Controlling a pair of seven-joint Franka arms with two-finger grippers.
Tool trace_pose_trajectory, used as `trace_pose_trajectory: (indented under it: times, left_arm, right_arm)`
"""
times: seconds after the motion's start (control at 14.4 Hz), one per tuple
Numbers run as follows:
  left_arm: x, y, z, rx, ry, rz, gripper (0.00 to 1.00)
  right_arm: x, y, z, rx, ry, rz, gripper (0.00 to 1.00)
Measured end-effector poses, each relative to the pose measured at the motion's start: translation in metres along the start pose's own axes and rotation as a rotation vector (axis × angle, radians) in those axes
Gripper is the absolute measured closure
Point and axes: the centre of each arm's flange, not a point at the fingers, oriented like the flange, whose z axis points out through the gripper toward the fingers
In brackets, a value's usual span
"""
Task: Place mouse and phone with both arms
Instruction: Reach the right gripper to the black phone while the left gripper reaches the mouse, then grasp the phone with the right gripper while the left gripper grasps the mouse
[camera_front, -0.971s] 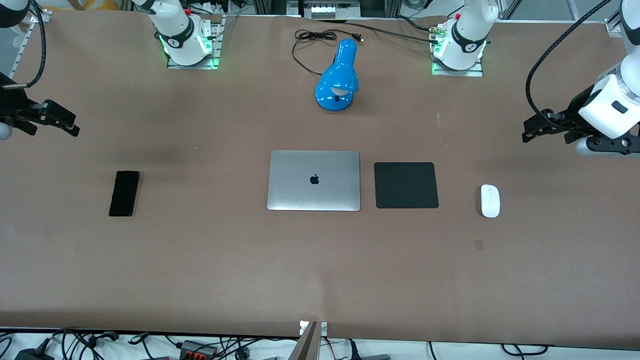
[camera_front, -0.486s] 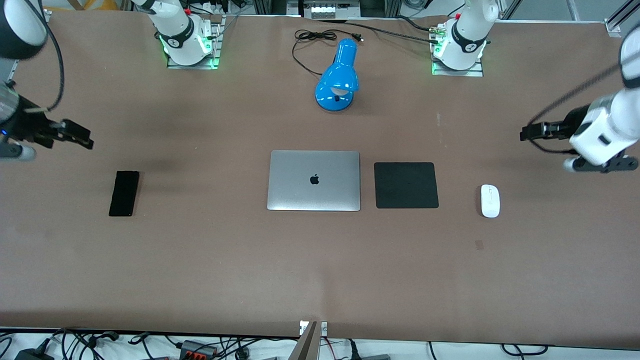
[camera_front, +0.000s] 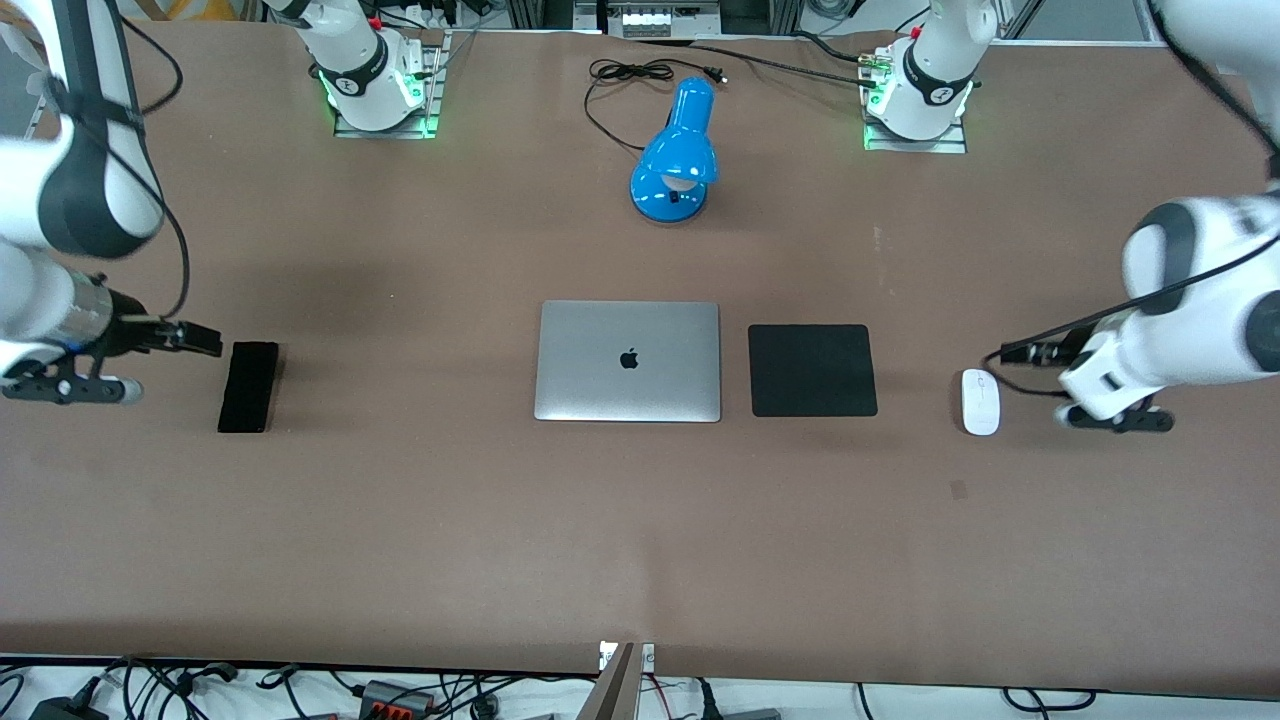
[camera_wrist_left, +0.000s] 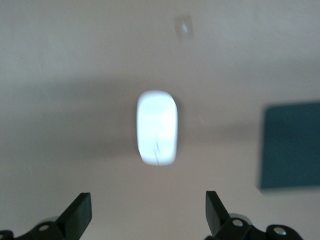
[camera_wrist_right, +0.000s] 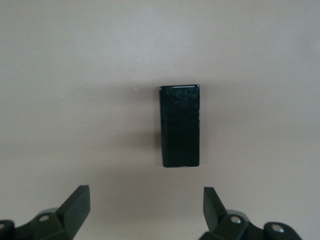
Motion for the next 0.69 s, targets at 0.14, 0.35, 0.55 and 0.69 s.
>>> trace_pose_trajectory:
  times: [0.14, 0.35, 0.55, 0.69]
  left_arm:
    - [0.000, 0.006, 0.045, 0.014, 0.095, 0.033, 0.00]
    - [-0.008, 0.012, 0.105, 0.001, 0.191, 0.044, 0.00]
    - [-0.012, 0.009, 0.141, -0.009, 0.232, 0.036, 0.00]
    - [-0.013, 0.002, 0.146, -0.010, 0.229, 0.029, 0.00]
  right_arm:
    - [0.011, 0.017, 0.048, 0.005, -0.041, 0.024, 0.00]
    - [0.023, 0.034, 0.116, 0.012, -0.080, 0.047, 0.00]
    - [0.028, 0.044, 0.165, 0.017, -0.080, 0.063, 0.00]
    - [0.026, 0.052, 0.189, 0.020, -0.076, 0.073, 0.00]
